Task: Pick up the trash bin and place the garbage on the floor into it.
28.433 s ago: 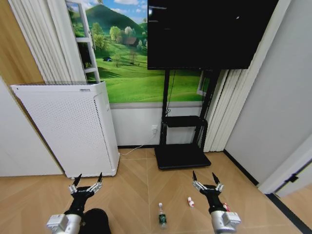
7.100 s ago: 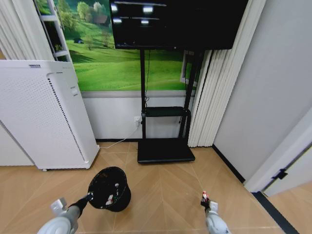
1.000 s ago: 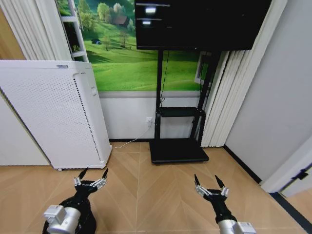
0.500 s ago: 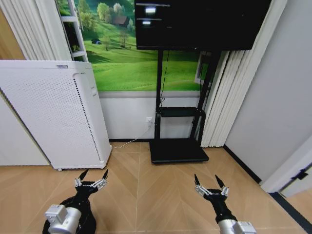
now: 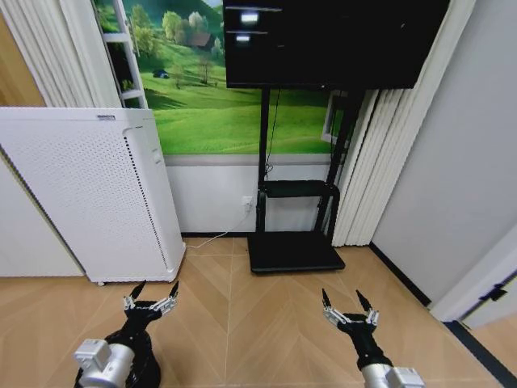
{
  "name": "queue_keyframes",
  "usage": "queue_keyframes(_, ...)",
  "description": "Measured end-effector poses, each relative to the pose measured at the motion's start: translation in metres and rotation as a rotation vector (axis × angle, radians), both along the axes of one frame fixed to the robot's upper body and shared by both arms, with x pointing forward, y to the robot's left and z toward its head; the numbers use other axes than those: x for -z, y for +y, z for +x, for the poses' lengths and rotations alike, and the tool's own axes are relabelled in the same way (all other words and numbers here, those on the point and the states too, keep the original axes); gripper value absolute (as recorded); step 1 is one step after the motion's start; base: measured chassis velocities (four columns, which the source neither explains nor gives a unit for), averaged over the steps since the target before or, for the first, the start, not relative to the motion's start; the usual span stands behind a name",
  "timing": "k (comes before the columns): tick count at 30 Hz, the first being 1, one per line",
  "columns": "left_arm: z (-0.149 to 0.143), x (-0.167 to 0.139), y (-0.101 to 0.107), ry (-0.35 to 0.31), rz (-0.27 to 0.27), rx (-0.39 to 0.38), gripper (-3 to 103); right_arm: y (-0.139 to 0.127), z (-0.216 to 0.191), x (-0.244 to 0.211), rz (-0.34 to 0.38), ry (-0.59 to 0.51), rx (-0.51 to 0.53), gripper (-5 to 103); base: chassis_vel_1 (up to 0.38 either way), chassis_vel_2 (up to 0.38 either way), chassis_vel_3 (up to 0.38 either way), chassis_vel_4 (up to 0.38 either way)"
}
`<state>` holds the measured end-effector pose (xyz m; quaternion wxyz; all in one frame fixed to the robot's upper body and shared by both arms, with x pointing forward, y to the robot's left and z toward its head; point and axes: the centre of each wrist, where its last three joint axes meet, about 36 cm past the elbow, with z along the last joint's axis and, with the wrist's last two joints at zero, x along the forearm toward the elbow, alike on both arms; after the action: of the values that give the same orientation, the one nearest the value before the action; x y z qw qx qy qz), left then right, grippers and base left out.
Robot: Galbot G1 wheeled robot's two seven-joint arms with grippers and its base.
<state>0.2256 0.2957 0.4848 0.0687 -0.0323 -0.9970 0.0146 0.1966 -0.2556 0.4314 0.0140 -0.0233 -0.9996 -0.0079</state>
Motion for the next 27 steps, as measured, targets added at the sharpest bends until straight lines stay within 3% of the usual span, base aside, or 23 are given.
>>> queue_keyframes(27, 0.0001, 0.0002, 0.0003, 0.001, 0.000, -0.001, 100, -0.0001, 0.0000, 0.0003, 0.001, -0.001, 0.000, 100, 0.000, 0.000, 0.000, 0.000)
